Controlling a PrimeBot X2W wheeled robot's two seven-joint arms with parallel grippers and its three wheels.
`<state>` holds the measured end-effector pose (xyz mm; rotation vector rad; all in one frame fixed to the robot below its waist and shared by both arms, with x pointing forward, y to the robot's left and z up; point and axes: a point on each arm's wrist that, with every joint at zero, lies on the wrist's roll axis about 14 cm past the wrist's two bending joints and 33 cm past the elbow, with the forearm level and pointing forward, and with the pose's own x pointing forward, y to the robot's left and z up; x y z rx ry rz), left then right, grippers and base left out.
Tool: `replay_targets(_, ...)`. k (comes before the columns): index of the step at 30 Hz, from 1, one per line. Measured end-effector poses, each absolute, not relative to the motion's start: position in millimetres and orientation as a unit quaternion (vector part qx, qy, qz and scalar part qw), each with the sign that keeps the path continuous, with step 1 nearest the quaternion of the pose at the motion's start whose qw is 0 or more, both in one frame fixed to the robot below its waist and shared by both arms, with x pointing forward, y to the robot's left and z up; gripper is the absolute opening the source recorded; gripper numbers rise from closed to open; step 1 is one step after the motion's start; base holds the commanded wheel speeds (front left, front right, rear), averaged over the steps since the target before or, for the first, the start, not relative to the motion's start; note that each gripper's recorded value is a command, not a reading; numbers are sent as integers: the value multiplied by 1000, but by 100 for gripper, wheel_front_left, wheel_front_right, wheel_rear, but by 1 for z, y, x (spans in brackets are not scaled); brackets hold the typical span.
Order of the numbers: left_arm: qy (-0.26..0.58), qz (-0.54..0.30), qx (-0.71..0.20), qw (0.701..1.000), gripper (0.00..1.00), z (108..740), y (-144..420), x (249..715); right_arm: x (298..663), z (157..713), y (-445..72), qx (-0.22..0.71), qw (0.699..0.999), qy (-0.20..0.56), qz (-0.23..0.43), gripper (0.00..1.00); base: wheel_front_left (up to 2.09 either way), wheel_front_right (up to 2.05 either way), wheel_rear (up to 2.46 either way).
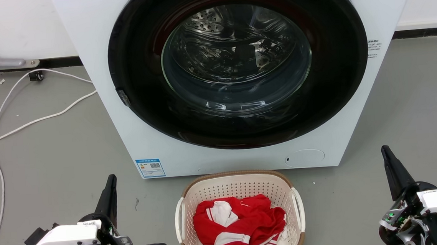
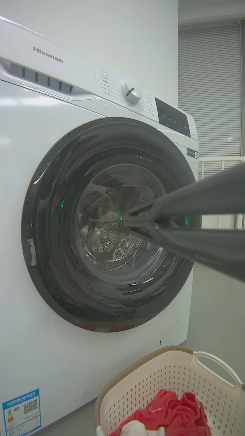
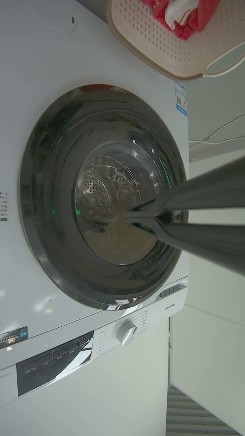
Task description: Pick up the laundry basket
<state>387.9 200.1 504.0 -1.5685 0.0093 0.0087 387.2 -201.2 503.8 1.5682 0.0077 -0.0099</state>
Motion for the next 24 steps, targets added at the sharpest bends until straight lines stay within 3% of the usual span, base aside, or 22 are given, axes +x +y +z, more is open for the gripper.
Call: replay_targets(24, 4, 4, -706, 708, 0, 504, 200, 388, 387, 504, -201, 706, 708, 3, -4, 0, 0, 0, 0)
